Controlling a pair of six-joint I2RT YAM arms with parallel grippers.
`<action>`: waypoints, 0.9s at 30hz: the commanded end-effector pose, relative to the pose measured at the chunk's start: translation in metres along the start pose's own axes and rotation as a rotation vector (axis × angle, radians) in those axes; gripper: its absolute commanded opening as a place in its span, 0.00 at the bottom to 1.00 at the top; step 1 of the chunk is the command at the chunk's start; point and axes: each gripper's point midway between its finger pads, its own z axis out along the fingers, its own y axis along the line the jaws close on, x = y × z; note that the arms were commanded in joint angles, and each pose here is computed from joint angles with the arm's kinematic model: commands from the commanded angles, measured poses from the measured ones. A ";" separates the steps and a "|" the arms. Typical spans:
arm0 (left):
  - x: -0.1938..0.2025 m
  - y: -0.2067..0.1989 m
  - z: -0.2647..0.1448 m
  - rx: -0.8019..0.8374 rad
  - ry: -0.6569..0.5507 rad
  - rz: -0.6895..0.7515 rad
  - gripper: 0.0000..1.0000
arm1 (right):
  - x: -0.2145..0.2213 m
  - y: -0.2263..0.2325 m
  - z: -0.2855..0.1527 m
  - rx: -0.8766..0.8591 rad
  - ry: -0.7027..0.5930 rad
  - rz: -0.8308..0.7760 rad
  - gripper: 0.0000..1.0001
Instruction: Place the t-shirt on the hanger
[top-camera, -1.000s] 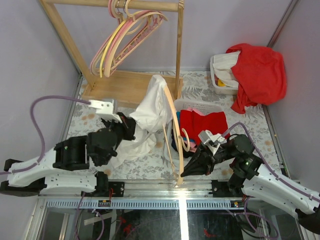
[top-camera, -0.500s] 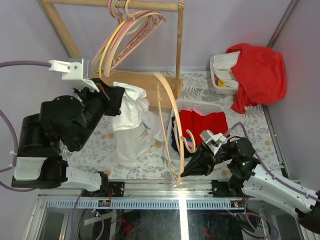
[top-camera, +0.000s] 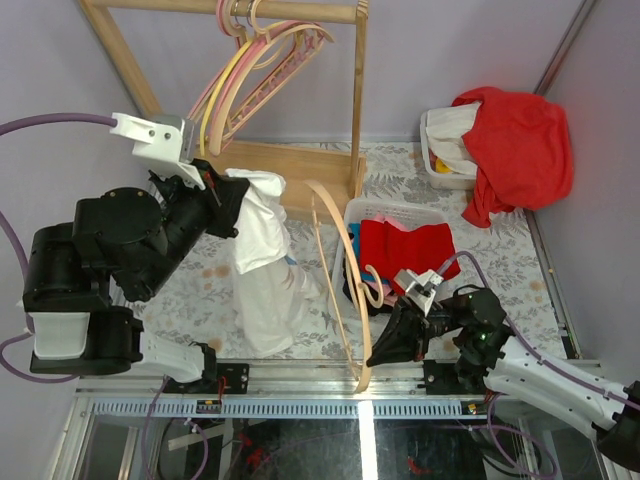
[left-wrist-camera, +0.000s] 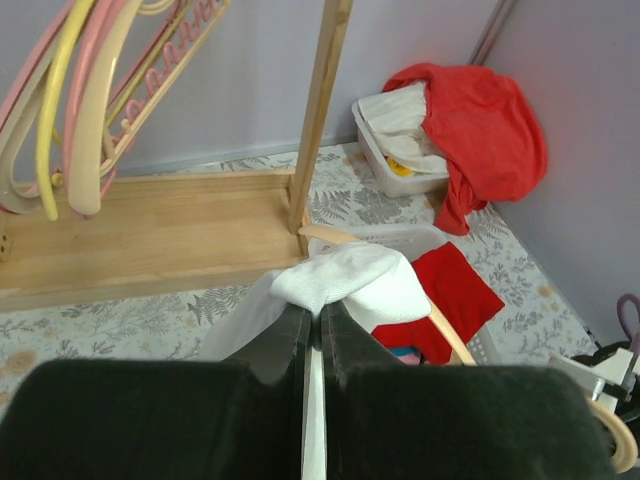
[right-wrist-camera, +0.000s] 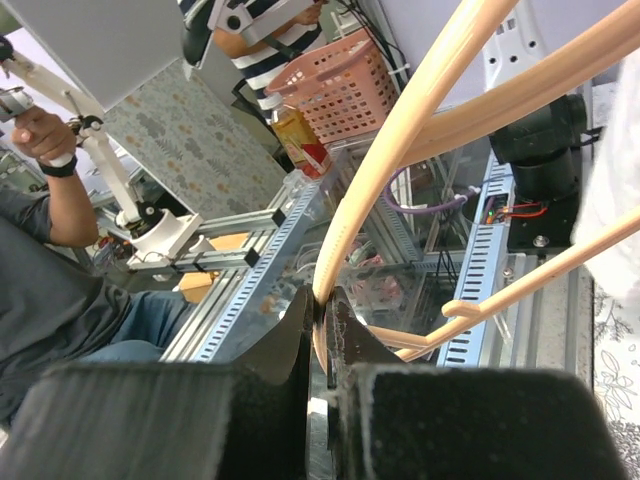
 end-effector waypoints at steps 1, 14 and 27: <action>0.005 -0.012 -0.002 0.080 0.020 0.044 0.00 | -0.009 0.027 0.002 -0.113 0.002 -0.031 0.00; 0.018 -0.021 0.008 0.075 0.026 0.065 0.00 | 0.029 0.054 0.019 -0.263 0.106 0.082 0.00; 0.026 -0.011 0.000 0.091 0.041 0.061 0.00 | 0.027 0.072 0.022 -0.360 0.121 -0.026 0.00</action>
